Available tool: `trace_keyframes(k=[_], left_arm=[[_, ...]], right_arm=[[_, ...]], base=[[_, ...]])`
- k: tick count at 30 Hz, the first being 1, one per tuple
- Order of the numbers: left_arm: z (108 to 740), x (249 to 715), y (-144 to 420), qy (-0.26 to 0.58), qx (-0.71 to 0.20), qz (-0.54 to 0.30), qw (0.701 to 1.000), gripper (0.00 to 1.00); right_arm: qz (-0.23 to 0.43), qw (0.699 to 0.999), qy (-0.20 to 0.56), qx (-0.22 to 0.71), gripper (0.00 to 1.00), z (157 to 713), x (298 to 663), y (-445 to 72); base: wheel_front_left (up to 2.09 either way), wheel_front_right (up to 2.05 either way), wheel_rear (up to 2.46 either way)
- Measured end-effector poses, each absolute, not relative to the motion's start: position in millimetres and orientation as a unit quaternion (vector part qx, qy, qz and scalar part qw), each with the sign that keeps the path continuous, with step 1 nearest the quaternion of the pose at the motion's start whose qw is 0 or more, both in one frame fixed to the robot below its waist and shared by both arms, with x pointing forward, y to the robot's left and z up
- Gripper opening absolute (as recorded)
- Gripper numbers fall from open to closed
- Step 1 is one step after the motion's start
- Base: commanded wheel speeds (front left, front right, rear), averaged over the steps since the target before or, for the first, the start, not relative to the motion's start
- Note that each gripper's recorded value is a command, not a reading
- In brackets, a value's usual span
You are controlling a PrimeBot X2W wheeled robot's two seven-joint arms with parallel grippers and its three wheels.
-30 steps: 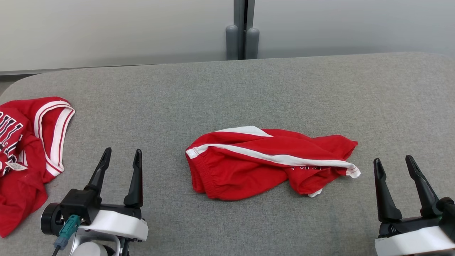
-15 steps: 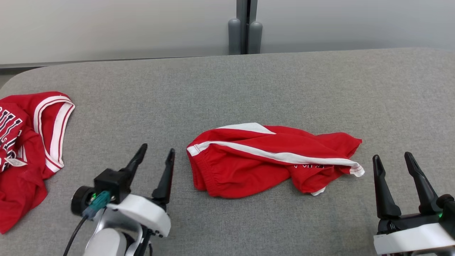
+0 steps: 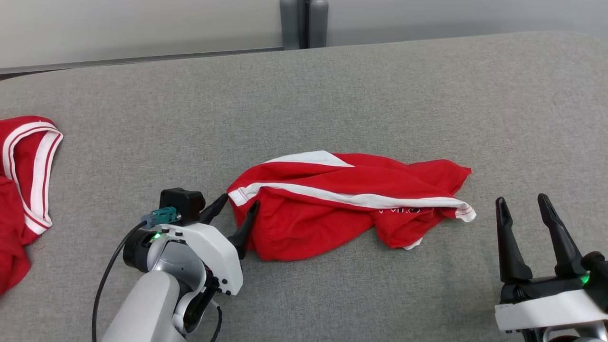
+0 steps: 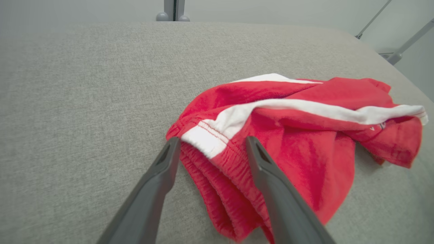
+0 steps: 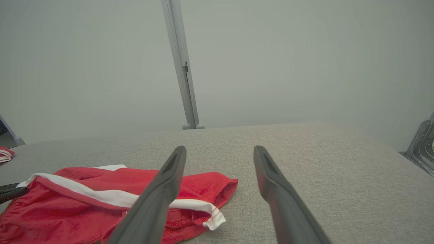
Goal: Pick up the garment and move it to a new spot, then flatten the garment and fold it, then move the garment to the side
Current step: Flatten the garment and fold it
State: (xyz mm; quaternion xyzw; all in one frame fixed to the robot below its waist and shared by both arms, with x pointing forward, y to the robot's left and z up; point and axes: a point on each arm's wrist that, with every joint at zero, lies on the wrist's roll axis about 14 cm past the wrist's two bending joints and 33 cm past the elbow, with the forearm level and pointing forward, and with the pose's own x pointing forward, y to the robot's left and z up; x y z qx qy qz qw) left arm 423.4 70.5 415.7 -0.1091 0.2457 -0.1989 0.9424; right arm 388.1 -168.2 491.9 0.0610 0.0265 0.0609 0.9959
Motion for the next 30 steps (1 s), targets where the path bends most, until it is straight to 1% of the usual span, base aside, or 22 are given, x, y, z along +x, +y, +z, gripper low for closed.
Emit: trace_keyframes(k=[3, 4, 5, 14, 16, 19, 22, 30], left_arm=[[413.2, 425.4, 65.9, 0.252, -0.119, -0.206, 0.938, 1.0], [412.0, 425.4, 63.8, 0.252, -0.117, -0.21, 0.937, 0.45], [411.8, 425.5, 63.3, 0.252, -0.117, -0.211, 0.937, 0.0], [416.8, 431.1, 62.3, 0.231, -0.115, -0.216, 0.942, 0.0], [417.2, 431.3, 62.7, 0.228, -0.115, -0.216, 0.943, 0.0], [417.2, 431.4, 62.8, 0.226, -0.114, -0.216, 0.943, 0.0], [418.0, 433.7, 63.0, 0.223, -0.113, -0.217, 0.944, 0.0], [414.8, 437.0, 63.9, 0.222, -0.117, -0.214, 0.944, 0.0]], right_arm=[[0.056, 0.996, 0.029, 0.063, 1.0, 489.0, 387.4, -169.7], [0.055, 0.996, 0.03, 0.064, 1.0, 487.8, 387.4, -170.3], [0.055, 0.996, 0.03, 0.065, 1.0, 487.4, 387.4, -170.2], [0.052, 0.996, 0.03, 0.061, 1.0, 486.0, 390.7, -173.9], [0.049, 0.996, 0.047, 0.053, 1.0, 477.2, 388.8, -178.4], [0.046, 0.993, 0.103, 0.04, 1.0, 446.6, 378.2, -187.2], [0.056, 0.987, 0.144, 0.044, 1.0, 422.6, 372.3, -183.5], [0.096, 0.982, 0.155, 0.056, 1.0, 407.4, 394.9, -157.5]], base=[[0.0, 0.0, 0.0], [0.0, 0.0, 0.0], [0.0, 0.0, 0.0], [0.0, 0.0, 0.0], [0.0, 0.0, 0.0], [0.0, 0.0, 0.0], [0.0, 0.0, 0.0], [0.0, 0.0, 0.0]])
